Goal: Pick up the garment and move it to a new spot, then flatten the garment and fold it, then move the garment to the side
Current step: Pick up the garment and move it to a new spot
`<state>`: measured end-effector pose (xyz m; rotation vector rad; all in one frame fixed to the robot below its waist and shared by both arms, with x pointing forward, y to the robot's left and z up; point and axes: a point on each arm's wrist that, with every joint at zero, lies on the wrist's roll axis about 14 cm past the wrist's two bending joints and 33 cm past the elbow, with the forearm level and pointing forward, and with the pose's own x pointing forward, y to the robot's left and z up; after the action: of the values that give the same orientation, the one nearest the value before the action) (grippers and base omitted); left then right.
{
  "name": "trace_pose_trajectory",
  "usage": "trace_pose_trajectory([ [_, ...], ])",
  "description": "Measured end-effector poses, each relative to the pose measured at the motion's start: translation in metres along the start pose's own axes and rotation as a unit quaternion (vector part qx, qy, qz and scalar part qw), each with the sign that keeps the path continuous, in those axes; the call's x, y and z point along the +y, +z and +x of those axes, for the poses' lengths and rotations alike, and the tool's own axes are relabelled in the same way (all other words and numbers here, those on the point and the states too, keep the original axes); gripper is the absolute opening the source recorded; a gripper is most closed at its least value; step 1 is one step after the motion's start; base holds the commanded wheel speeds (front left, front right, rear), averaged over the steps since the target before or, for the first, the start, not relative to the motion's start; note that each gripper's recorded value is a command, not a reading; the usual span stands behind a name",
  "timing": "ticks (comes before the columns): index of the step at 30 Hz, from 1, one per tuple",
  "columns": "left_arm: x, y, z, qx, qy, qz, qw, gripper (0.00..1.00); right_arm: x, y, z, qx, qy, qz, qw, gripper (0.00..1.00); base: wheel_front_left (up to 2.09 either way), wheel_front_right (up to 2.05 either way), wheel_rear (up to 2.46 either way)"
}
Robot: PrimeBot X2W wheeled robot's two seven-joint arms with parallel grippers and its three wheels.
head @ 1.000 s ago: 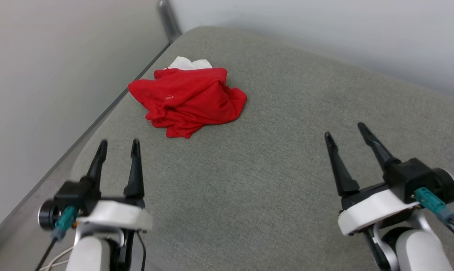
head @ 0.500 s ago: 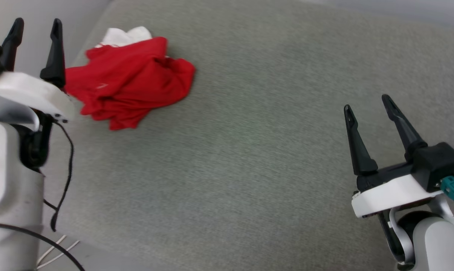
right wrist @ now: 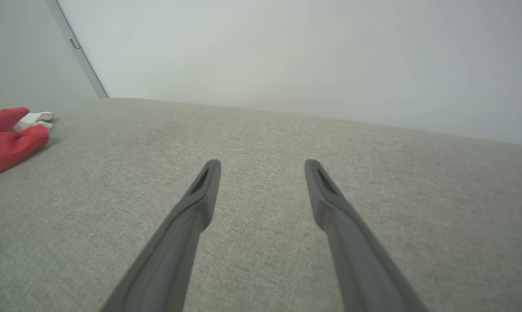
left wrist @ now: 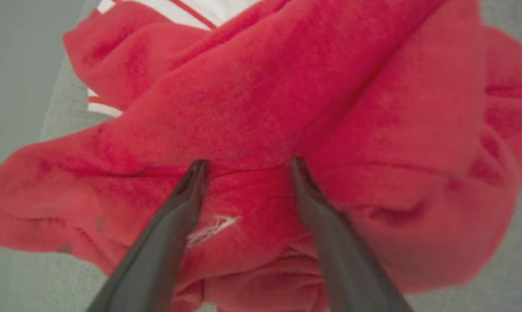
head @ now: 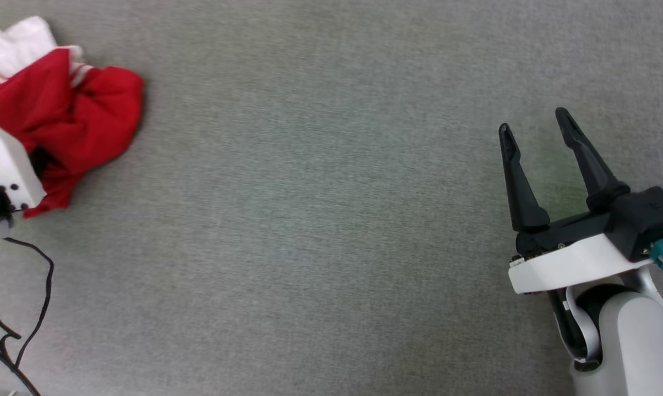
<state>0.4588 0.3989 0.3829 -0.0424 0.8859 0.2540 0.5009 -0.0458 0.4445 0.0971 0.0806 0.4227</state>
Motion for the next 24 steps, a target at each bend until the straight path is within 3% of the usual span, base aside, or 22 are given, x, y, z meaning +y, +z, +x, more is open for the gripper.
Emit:
trace_pose_trajectory([
  [6,0.001,-0.019,0.019,0.052,0.002,-0.028,0.998,1.0,-0.015,-0.012,-0.004,0.013,-0.019,0.005,1.0,1.0,0.0,0.0,0.0],
  [7,0.001,-0.02,0.021,0.054,0.003,-0.034,0.998,0.8,-0.017,-0.013,-0.005,0.013,-0.022,0.005,1.0,1.0,0.0,0.0,0.0],
  [9,0.001,-0.021,0.023,0.05,0.004,-0.041,0.998,0.0,-0.019,-0.013,-0.006,0.014,-0.024,0.005,1.0,1.0,0.0,0.0,0.0],
  [14,0.001,-0.01,0.017,0.004,0.007,-0.04,0.999,0.0,-0.02,-0.003,-0.008,0.003,-0.029,0.004,1.0,1.0,0.0,0.0,0.0],
  [19,0.004,0.031,-0.006,-0.106,0.012,-0.032,0.994,0.0,-0.014,0.016,-0.014,-0.016,-0.025,0.004,1.0,1.0,0.0,0.0,0.0],
  [21,0.007,0.061,-0.025,-0.175,0.014,-0.029,0.984,0.0,-0.011,0.026,-0.019,-0.026,-0.025,0.003,0.999,1.0,0.0,0.0,0.0],
  [24,0.009,0.102,-0.06,-0.285,0.011,-0.043,0.958,0.0,-0.009,0.04,-0.029,-0.039,-0.027,0.005,0.999,1.0,0.0,0.0,0.0],
])
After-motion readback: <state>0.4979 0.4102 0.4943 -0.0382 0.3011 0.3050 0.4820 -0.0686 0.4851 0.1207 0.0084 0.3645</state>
